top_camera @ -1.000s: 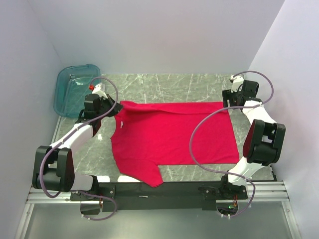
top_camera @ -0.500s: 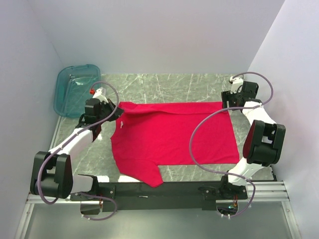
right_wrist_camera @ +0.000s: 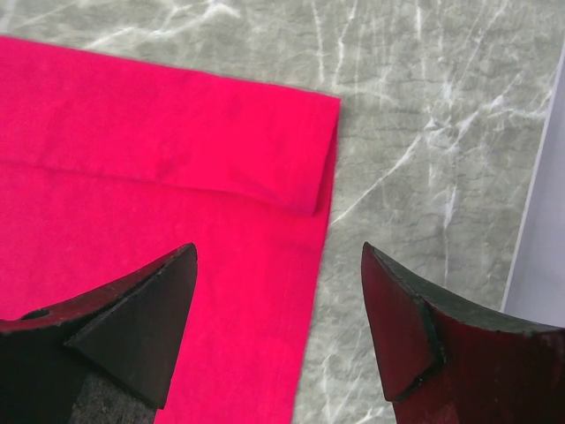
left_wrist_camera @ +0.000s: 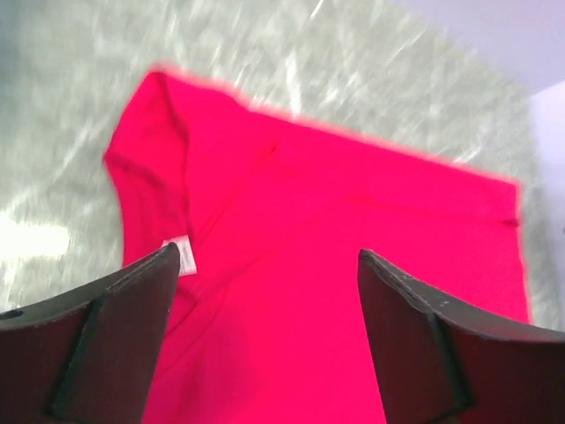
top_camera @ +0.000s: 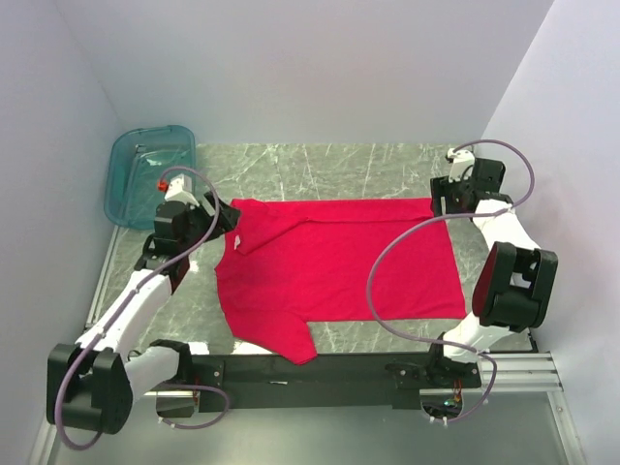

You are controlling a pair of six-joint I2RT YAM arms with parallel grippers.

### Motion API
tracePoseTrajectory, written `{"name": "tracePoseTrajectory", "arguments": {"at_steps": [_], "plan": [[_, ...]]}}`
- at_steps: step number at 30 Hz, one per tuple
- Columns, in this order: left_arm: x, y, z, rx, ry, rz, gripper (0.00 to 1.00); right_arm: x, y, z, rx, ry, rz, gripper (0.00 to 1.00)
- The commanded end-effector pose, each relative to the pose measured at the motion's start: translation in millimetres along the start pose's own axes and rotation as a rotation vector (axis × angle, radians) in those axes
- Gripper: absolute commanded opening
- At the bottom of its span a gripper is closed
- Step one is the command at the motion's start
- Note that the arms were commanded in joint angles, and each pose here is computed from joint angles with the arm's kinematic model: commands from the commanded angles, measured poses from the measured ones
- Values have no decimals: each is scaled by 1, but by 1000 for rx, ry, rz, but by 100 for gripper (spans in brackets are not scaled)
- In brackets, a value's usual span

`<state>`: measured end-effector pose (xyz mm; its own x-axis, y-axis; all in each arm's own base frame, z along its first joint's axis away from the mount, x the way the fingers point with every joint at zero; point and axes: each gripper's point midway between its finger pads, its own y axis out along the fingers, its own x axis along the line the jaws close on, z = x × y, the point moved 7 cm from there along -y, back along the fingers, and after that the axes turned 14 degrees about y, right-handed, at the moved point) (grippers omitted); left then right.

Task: Fold and stack the t-shirts
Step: Fold the tshirt

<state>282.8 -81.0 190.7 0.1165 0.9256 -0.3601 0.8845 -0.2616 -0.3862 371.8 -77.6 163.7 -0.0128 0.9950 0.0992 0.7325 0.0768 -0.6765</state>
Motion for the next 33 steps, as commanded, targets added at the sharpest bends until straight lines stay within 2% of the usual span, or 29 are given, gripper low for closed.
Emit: {"name": "tracePoseTrajectory", "arguments": {"at_steps": [1, 2, 3, 4, 5, 6, 7, 8, 9, 17, 22, 33], "plan": [[-8, -3, -25, -72, 57, 19, 87, 9, -23, -11, -54, 6, -41, 81], [-17, 1, -33, -49, 72, 82, 86, 14, -25, -11, -56, 8, -76, 81], [-14, 19, -20, 42, 73, 96, 85, 18, -29, -11, -55, 13, -96, 82], [-14, 27, -13, 112, 91, 121, 79, 22, -31, -9, -49, 15, -120, 82], [-21, 36, -23, 136, 102, 164, 75, 28, -34, -7, -46, 13, -159, 82], [-18, 56, -2, 256, 88, 216, 71, 34, -39, -5, -39, 8, -183, 82], [-18, 64, 3, 313, 93, 239, 64, 37, -41, -1, -31, 8, -198, 82], [-23, 74, -4, 317, 106, 262, 64, 42, -44, 2, -24, 9, -227, 82], [-18, 89, 9, 376, 100, 246, 63, 47, -50, 2, -34, 4, -242, 82], [-24, 140, 18, 478, 238, 184, 62, 63, -73, 17, -28, 21, -324, 82], [-20, 146, 38, 560, 274, 145, 62, 67, -80, 20, -43, 25, -342, 82], [-20, 153, 41, 568, 372, 49, 61, 69, -82, 21, -44, 28, -351, 82]]}}
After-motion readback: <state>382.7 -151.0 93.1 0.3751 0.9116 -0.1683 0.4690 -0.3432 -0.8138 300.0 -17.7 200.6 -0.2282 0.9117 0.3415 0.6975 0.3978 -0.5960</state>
